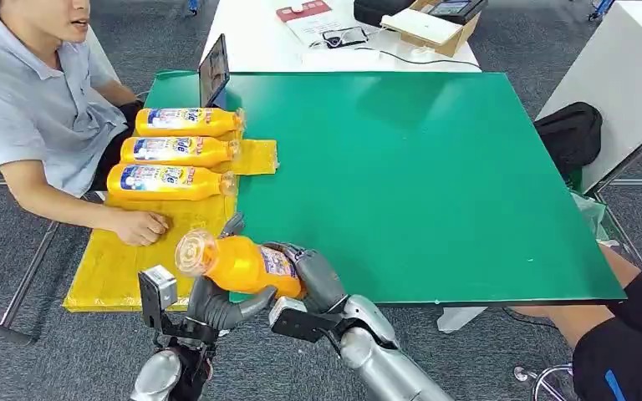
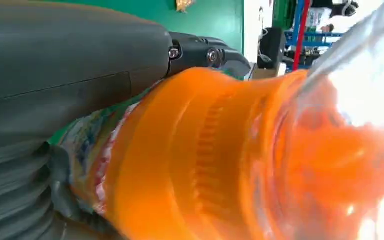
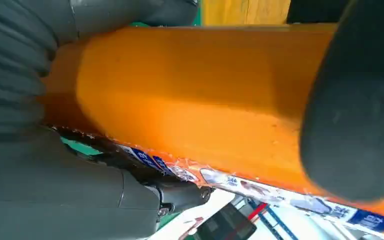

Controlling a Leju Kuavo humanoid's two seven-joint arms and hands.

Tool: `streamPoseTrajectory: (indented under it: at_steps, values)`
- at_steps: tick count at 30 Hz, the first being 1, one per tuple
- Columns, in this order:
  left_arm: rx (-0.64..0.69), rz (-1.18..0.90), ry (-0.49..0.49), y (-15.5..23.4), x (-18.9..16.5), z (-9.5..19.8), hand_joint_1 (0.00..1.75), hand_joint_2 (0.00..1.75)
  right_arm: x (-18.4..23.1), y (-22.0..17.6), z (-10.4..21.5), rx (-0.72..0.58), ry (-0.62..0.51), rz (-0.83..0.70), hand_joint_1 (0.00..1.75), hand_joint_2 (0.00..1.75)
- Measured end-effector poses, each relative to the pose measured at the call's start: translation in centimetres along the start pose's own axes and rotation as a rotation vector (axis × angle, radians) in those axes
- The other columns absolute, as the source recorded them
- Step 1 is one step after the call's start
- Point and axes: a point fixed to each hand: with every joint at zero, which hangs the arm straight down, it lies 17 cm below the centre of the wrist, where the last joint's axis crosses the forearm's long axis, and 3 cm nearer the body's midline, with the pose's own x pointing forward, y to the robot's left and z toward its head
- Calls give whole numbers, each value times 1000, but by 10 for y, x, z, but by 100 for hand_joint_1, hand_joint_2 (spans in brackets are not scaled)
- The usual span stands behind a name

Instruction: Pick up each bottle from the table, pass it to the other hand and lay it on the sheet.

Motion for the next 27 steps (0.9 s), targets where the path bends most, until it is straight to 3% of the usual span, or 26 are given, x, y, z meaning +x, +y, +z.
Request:
streamPoseTrajectory:
  at_steps: [6, 7, 8, 9, 18, 19, 20, 21, 22, 23, 27]
  values:
    - [28, 112, 42, 0, -2, -4, 0, 175, 14, 13, -6, -7, -21, -20, 175, 175]
    - [23, 146, 53, -2, -3, -4, 7, 175, 16, 14, -7, -15, -20, -31, 175, 175]
    - [17, 177, 66, -4, -4, -4, 155, 175, 18, 14, -9, -24, -20, -46, 175, 175]
    - [16, 200, 71, -5, -5, -4, 175, 175, 20, 14, -11, -30, -22, -56, 175, 175]
    - [40, 286, 47, 2, 4, -11, 175, 175, 29, 11, -22, -74, -12, -150, 175, 175]
    - [41, 286, 45, 2, 5, -11, 175, 175, 29, 11, -22, -76, -12, -153, 164, 175]
    - [46, 291, 43, 3, 6, -12, 175, 175, 30, 11, -22, -79, -11, -159, 133, 175]
    - [50, 295, 42, 4, 6, -12, 175, 175, 30, 11, -23, -82, -11, -167, 54, 175]
    - [60, 304, 37, 5, 7, -13, 175, 175, 31, 11, -23, -85, -10, -176, 10, 175]
    - [72, 312, 32, 7, 8, -14, 175, 175, 32, 11, -24, -89, -9, -186, 0, 175]
    - [154, 344, 0, 21, 16, -18, 175, 175, 35, 14, -25, -108, -3, -210, 0, 175]
